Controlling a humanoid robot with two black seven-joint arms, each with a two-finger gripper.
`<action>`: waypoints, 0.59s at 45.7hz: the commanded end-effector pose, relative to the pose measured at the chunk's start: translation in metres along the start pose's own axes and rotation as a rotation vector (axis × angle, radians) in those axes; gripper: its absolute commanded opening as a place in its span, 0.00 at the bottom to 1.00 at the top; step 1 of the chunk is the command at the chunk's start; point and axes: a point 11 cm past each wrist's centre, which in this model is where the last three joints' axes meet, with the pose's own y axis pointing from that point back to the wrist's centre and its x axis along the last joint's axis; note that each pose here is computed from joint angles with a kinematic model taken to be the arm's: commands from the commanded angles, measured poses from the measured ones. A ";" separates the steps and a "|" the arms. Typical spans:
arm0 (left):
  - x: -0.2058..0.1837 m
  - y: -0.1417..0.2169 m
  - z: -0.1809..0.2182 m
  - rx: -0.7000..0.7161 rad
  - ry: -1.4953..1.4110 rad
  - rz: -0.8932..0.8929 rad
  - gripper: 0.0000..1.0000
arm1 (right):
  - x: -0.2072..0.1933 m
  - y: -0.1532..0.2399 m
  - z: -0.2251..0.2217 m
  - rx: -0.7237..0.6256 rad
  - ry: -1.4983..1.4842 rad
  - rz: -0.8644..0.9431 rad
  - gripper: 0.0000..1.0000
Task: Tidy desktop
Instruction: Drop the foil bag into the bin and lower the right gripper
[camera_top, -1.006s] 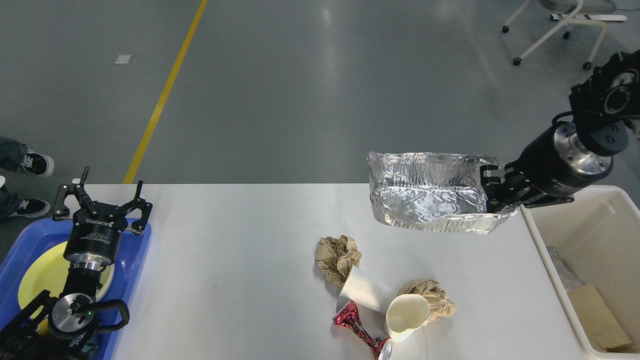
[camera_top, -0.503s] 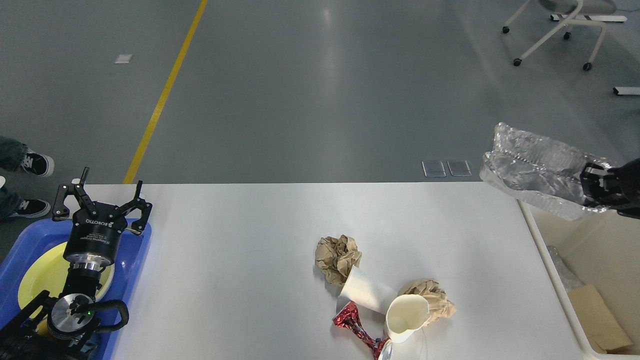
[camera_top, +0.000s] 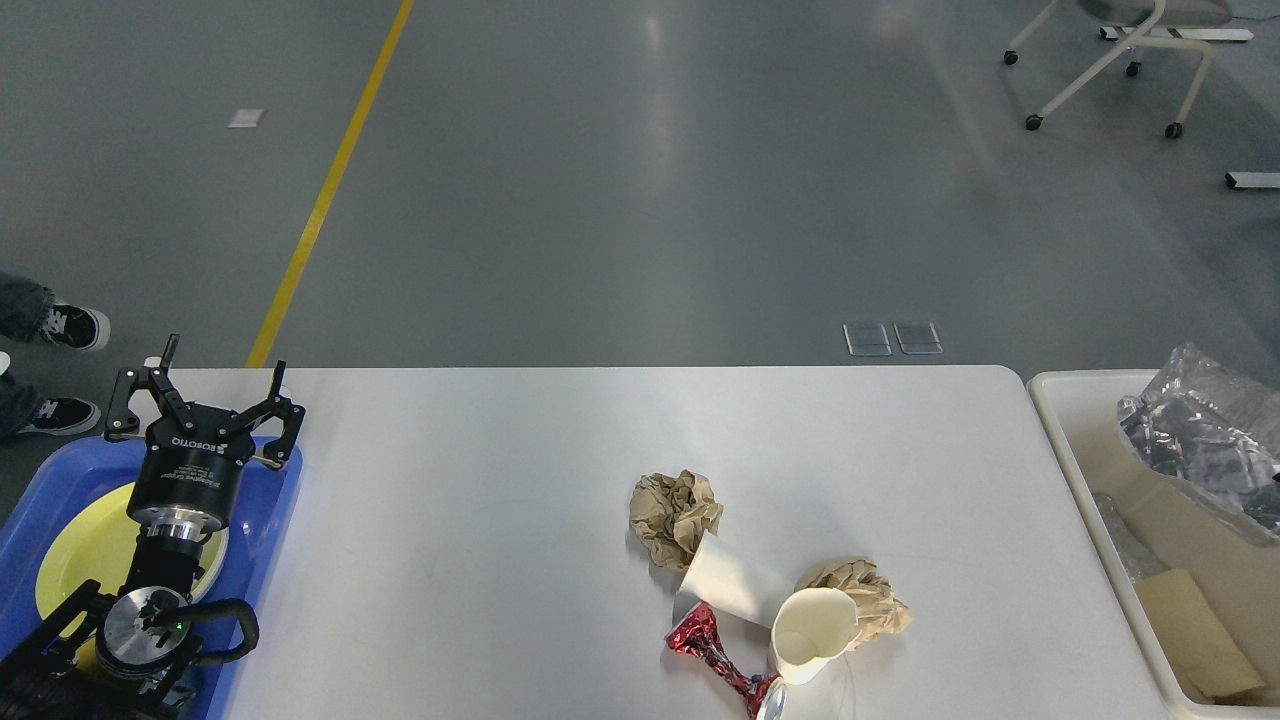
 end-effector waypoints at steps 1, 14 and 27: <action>0.000 0.000 0.000 0.000 0.000 0.000 0.96 | -0.017 -0.026 0.019 -0.009 -0.104 0.058 0.00; 0.000 0.000 0.000 0.000 0.000 0.000 0.96 | -0.081 -0.069 0.037 -0.043 -0.190 0.169 0.00; 0.000 0.000 0.000 0.000 0.000 0.000 0.96 | -0.107 -0.076 0.035 -0.052 -0.176 0.221 0.00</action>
